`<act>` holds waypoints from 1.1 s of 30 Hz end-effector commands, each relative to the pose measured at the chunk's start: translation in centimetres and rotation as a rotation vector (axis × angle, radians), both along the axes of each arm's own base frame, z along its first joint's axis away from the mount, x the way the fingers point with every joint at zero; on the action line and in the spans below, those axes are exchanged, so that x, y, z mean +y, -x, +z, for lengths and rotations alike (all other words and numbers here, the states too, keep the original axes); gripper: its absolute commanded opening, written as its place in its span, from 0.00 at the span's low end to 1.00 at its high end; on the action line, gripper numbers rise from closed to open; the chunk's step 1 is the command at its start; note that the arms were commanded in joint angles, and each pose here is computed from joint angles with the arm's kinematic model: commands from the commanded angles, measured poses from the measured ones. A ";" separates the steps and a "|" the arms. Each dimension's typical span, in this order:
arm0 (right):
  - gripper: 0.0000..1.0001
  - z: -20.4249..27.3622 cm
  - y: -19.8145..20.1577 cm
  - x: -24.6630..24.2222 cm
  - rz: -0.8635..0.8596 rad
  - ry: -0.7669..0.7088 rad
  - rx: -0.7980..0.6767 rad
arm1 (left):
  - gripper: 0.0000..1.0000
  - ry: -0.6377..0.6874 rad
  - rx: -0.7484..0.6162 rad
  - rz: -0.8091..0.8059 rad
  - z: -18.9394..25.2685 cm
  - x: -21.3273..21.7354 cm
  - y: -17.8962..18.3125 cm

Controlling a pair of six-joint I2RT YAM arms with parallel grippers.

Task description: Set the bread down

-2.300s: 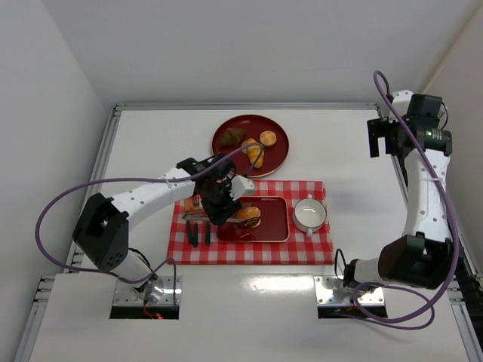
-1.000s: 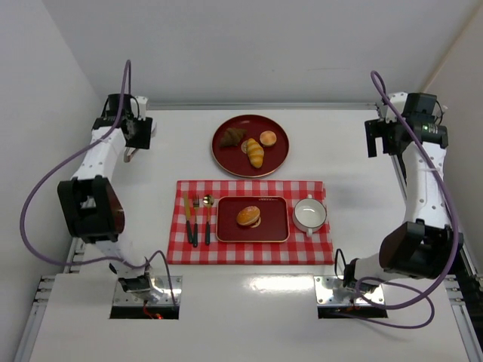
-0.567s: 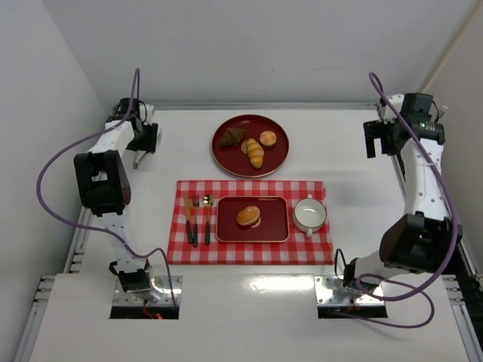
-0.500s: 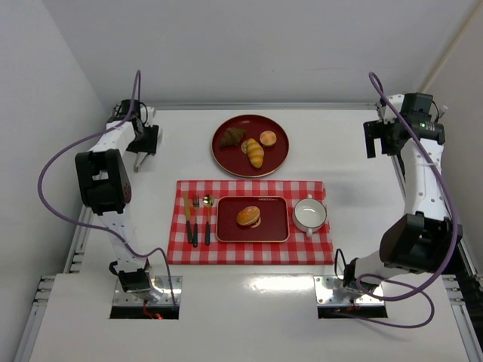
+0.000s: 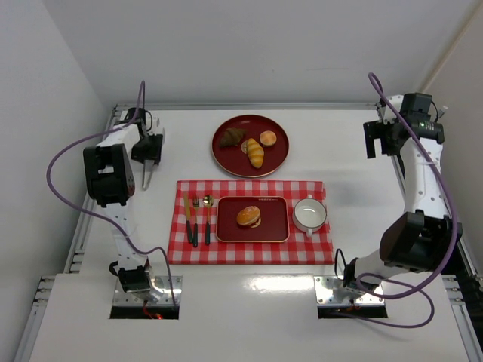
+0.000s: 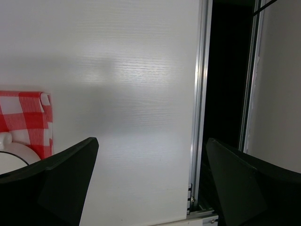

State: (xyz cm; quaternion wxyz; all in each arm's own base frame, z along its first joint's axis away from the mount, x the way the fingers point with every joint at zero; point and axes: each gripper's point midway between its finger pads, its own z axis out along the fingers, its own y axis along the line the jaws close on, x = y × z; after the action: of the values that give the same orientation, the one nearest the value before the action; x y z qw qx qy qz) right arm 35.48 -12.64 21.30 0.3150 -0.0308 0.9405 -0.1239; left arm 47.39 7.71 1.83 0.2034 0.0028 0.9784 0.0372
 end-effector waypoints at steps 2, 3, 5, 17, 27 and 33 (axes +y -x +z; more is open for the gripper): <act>0.99 0.3 -0.6 -0.4 -0.015 0.005 -0.030 | 0.53 0.025 -0.030 0.008 0.5 -0.6 -1.1; 0.99 0.6 -0.6 -0.4 -0.015 0.008 -0.038 | 0.53 0.030 -0.030 0.018 0.5 -0.7 -1.1; 0.99 0.3 -0.5 -0.2 -0.009 -0.001 -0.032 | 0.57 0.030 -0.030 0.018 0.5 -0.7 -1.1; 0.99 0.3 0.2 -0.6 -0.031 0.021 -0.025 | 1.00 0.046 -0.180 0.006 8.2 -1.2 -1.9; 0.99 0.7 1.1 -3.9 -0.216 0.073 -0.049 | 1.00 0.112 -0.361 0.065 18.0 1.3 2.0; 0.99 2.1 1.5 -4.8 -0.259 0.064 -0.095 | 1.00 0.108 -0.390 0.132 19.3 5.6 6.1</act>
State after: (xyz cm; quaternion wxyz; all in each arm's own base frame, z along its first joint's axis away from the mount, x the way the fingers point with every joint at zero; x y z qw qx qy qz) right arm 33.84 -16.78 20.74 0.2971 0.0570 0.9361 -0.1792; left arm 43.33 12.22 22.25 0.4012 -0.0683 0.9134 0.0102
